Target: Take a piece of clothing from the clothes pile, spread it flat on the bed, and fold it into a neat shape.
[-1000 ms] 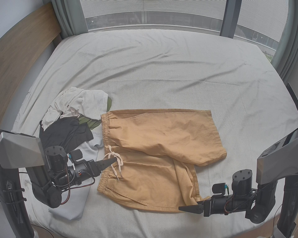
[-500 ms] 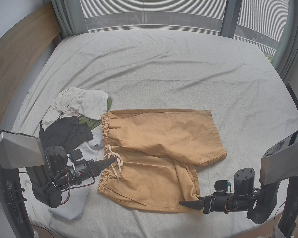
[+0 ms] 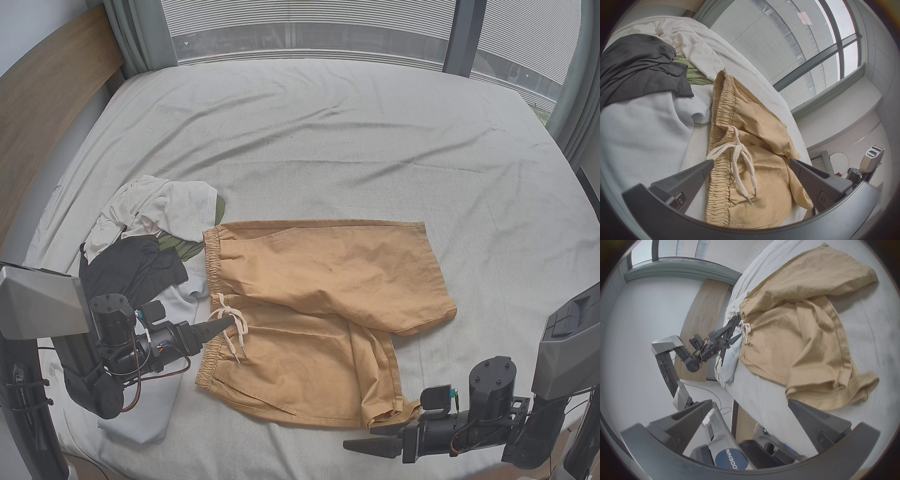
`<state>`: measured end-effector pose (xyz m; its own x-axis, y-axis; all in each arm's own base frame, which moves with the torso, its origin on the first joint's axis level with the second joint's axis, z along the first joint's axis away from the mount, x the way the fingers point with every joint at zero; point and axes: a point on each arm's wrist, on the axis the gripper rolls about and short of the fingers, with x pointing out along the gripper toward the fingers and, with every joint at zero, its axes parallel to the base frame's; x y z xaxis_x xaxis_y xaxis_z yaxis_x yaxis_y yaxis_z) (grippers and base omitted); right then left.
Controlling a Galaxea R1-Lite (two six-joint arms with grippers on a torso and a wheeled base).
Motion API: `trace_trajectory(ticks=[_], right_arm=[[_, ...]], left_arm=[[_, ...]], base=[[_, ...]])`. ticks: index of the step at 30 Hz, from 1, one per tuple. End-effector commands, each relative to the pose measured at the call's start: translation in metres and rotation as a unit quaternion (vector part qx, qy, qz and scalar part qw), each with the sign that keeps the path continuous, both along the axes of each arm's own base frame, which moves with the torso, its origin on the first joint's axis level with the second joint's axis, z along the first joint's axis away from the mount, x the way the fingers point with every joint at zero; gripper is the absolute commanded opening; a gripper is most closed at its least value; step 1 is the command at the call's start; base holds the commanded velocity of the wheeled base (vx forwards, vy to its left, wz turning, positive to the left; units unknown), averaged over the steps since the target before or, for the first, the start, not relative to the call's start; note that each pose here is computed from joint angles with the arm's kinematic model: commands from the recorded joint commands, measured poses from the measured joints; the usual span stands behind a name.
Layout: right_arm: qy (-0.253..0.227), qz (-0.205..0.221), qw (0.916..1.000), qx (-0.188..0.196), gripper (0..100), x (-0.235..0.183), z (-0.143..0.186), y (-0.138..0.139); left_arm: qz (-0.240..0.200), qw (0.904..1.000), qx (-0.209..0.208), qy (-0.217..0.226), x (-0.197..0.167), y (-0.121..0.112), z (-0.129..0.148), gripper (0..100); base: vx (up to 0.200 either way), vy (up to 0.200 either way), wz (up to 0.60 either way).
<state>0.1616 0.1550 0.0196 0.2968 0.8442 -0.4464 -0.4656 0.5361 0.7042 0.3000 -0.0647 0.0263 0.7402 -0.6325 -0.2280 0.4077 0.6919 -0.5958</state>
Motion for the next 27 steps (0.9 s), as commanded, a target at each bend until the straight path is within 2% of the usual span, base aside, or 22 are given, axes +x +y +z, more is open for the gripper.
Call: trace_trajectory(ticks=[1,6,8,15,18,27], right_arm=[[0.006,0.005,0.9999,-0.008,100,-0.007,-0.001,-0.002],[-0.006,-0.01,0.9999,-0.006,100,-0.003,0.002,-0.006],[-0.03,-0.029,0.9991,0.003,100,0.001,0.011,-0.012],[-0.071,-0.052,0.9957,0.028,100,0.001,0.034,-0.026],[-0.09,-0.074,0.9931,0.018,100,0.015,0.031,-0.032],[-0.067,-0.114,0.9907,-0.033,100,0.05,-0.008,-0.042]], left_arm=[[-0.001,1.0,0.0,0.002,0.0,0.0,-0.001,100],[-0.002,1.0,0.0,0.002,-0.001,-0.001,-0.001,100],[-0.001,1.0,0.0,0.0,0.0,0.0,0.0,100],[-0.001,1.0,0.0,0.001,0.0,0.0,-0.001,100],[-0.002,1.0,0.0,0.001,0.0,-0.001,-0.001,100],[-0.001,1.0,0.0,0.003,0.0,-0.001,-0.001,100]], base=[[0.0,0.0,0.0],[0.0,0.0,0.0],[0.0,0.0,0.0],[0.0,0.0,0.0],[0.0,0.0,0.0],[0.0,0.0,0.0]])
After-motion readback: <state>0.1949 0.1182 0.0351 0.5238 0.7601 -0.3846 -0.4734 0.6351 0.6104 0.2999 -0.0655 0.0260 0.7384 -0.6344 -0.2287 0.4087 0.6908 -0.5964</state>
